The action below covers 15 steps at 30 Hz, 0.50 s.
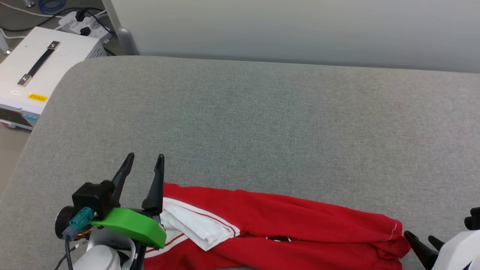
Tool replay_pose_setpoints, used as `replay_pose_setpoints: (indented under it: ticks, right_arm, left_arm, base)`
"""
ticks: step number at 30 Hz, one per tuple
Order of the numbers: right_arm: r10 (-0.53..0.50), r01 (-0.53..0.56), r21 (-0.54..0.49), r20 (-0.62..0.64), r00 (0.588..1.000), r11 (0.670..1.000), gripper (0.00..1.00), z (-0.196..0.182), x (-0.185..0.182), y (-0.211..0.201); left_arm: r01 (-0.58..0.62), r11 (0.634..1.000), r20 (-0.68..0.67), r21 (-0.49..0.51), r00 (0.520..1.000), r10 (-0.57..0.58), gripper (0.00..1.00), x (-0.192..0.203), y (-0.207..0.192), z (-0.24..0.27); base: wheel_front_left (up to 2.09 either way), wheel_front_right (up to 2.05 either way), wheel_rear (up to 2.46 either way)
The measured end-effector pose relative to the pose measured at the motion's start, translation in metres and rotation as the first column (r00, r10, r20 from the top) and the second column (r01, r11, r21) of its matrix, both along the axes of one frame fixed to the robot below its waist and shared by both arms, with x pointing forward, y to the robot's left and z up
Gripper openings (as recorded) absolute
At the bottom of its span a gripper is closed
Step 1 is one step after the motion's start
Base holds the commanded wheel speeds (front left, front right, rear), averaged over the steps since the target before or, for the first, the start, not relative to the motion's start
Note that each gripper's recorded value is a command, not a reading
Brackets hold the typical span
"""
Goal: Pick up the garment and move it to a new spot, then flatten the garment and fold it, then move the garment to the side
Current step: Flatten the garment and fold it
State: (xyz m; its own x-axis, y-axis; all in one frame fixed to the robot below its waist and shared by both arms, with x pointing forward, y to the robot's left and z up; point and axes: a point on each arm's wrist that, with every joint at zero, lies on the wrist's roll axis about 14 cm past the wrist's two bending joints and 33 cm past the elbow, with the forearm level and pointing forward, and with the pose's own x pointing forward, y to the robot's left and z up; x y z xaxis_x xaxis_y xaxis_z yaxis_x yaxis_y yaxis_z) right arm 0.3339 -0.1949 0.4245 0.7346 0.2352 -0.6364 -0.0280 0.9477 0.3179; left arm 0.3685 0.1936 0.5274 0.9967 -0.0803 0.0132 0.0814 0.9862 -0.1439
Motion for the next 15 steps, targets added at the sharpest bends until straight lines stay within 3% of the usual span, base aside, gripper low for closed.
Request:
replay_pose_setpoints:
  ticks: [15]
  right_arm:
    - [0.15, -0.125, 0.111, -0.261, 0.953, 0.986, 1.0, -0.061, -0.017, 0.052]
  left_arm:
    - [-0.033, 0.999, 0.008, -0.007, 0.999, 0.033, 1.0, 0.008, -0.004, -0.007]
  base:
    - [0.0, 0.0, 0.0]
